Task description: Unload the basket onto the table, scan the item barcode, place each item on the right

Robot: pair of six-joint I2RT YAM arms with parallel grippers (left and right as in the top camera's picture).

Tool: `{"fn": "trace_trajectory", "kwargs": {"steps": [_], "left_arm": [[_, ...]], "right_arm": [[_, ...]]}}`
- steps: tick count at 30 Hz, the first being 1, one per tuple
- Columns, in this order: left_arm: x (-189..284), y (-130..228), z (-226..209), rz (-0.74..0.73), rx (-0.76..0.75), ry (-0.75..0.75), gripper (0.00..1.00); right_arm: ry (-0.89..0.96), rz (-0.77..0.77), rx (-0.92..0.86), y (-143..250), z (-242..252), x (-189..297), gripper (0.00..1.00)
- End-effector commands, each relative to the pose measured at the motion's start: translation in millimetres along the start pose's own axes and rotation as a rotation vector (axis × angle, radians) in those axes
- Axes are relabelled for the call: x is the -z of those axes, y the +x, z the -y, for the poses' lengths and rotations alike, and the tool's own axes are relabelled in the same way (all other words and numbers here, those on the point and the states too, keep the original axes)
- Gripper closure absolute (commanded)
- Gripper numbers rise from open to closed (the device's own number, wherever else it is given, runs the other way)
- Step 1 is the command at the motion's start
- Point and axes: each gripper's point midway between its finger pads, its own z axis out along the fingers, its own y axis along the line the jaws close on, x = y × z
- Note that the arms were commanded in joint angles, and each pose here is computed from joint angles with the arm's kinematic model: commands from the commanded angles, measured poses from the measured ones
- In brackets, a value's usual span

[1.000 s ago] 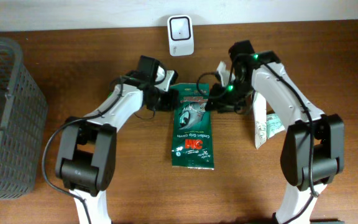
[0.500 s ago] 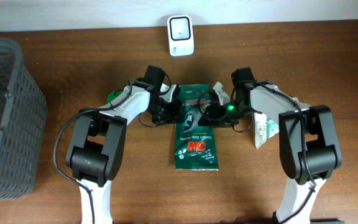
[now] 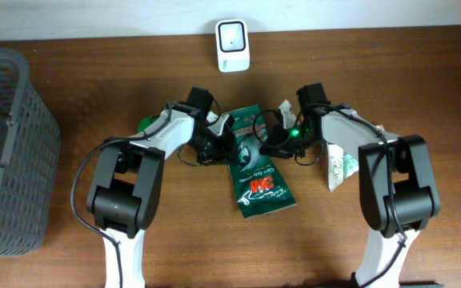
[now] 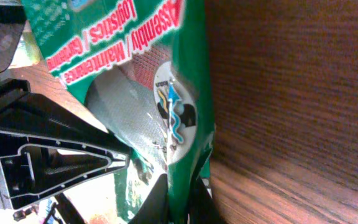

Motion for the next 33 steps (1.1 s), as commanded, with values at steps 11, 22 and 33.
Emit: {"fn": "trace_trajectory", "kwargs": {"steps": [11,22,33], "left_arm": [[103.1,-58.3,-41.4,0.246,-0.099,-0.069,0.31],[149.9,-76.9,-101.1,0.376,-0.001,-0.148,0.30],[108.7,-75.6,-48.5,0.319,-0.062,-0.116,0.73]], "right_arm": [[1.486,0.624,0.522,-18.8,-43.2,161.9,0.96],[0.858,-0.030,0.821,83.0,-75.7,-13.2,0.41],[0.632,0.030,0.262,-7.7,-3.9,95.6,0.88]]}}
